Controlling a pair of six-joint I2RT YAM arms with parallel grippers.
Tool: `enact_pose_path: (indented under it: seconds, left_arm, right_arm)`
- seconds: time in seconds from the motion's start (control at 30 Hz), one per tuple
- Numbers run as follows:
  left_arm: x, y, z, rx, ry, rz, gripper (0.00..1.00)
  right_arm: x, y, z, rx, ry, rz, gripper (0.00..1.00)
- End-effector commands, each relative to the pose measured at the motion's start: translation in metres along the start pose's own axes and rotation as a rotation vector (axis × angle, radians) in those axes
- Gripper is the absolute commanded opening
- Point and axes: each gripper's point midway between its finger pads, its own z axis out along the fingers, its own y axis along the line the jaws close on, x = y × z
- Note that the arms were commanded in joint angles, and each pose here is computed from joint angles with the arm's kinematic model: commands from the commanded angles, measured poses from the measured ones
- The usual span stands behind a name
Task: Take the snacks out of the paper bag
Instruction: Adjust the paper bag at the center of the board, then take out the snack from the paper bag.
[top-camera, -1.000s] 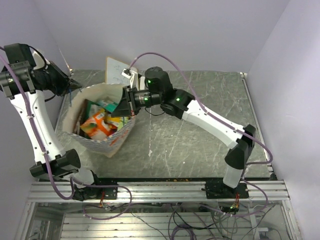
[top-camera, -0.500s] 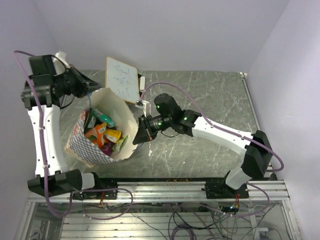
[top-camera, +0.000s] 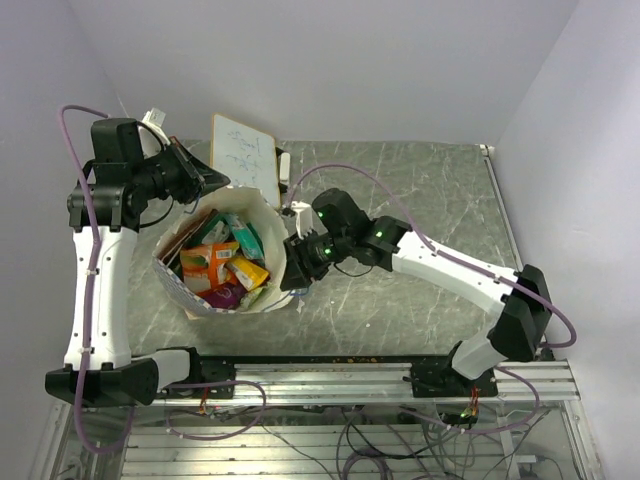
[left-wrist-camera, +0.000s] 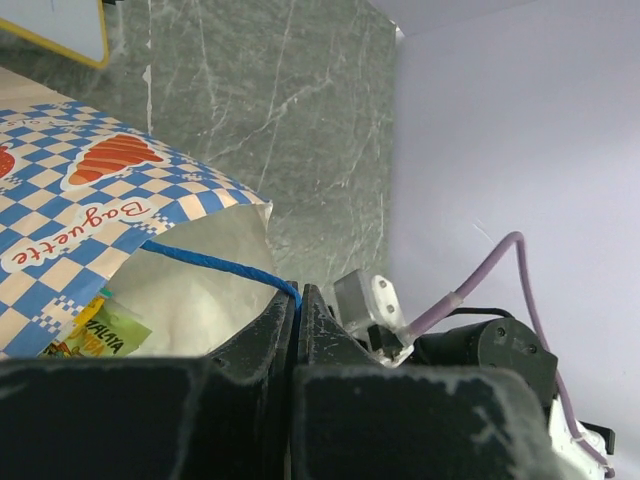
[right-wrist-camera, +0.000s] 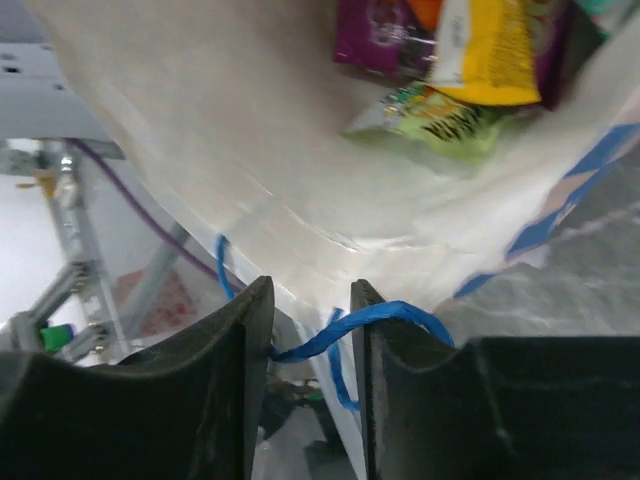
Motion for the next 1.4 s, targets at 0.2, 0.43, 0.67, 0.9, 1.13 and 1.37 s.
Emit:
enact_pose_path:
  seconds: [0.2,0.43,0.67,0.9,1.13,1.37]
  left_arm:
    - [-0.004,-0.035,-0.020,0.093,-0.035,0.059,0.07]
    - [-0.007,-0.046,-0.021,0.136,-0.047,-0.007,0.07]
    - [-0.011,-0.048,-0.023,0.118,-0.061,-0.060,0.07]
    - [-0.015,-0.060,-0.034,0.136,-0.090,-0.082,0.07]
    - [-0.019,-0.076,-0.044,0.177,-0.104,-0.053,0.07]
    - [-0.011,-0.075,-0.045,0.196,-0.090,-0.046,0.07]
  right_arm:
    - [-0.015,-0.037,-0.093,0.410,-0.031,-0.204,0.69]
    - [-0.073,-0.020,-0.107,0.447,-0.215,-0.193,0.74]
    - [-0.133,0.050,-0.054,0.107,-0.432,0.025,0.65]
    - [-0.145,0.084,0.020,0.081,-0.470,0.208,0.55]
    - [-0.137,0.056,0.059,0.157,-0.517,0.421,0.43]
    - [-0.130,0.038,0.081,0.225,-0.557,0.580,0.43]
